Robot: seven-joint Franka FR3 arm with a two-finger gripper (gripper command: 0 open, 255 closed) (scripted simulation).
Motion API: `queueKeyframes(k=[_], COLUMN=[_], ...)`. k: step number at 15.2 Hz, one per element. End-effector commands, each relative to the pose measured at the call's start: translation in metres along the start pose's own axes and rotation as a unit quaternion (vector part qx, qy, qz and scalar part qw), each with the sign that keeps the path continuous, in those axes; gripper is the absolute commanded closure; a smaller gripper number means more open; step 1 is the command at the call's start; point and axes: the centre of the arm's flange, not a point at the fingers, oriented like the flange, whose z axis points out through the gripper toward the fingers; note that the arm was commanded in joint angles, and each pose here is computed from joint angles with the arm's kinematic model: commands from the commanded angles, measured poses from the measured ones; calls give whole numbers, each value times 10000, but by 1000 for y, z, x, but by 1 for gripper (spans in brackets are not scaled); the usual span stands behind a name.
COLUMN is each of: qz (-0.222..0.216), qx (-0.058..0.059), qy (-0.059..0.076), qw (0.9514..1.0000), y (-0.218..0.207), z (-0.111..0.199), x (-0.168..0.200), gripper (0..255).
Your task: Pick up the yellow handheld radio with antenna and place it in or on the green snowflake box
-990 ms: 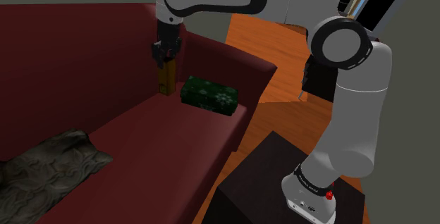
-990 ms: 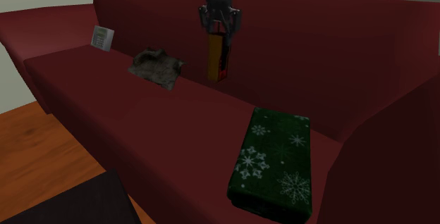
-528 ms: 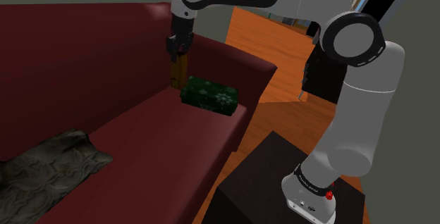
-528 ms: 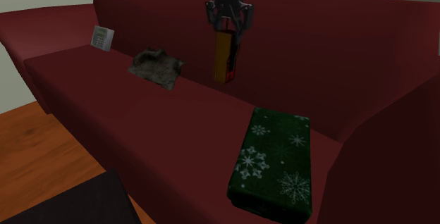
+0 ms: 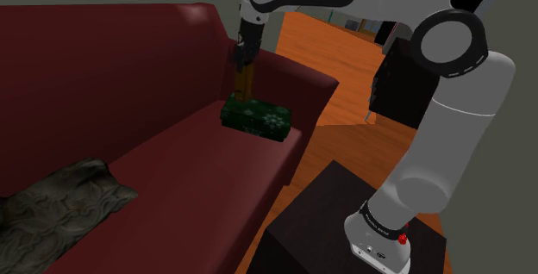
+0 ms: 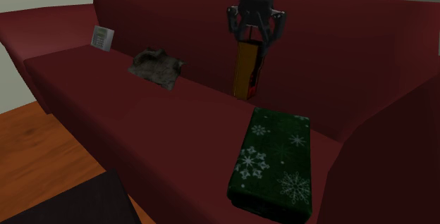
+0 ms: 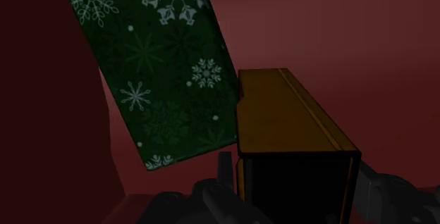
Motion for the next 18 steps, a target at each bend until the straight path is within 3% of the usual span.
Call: queueKeyframes(k=[1,9,18], qz=[-9,-9,-9], qx=[0,0,0], qy=[5,5,5], qw=[10000,10000,10000], y=[22,122,121], z=[0,-3,44], x=[-10,-51,-52], gripper=[255,255,255])
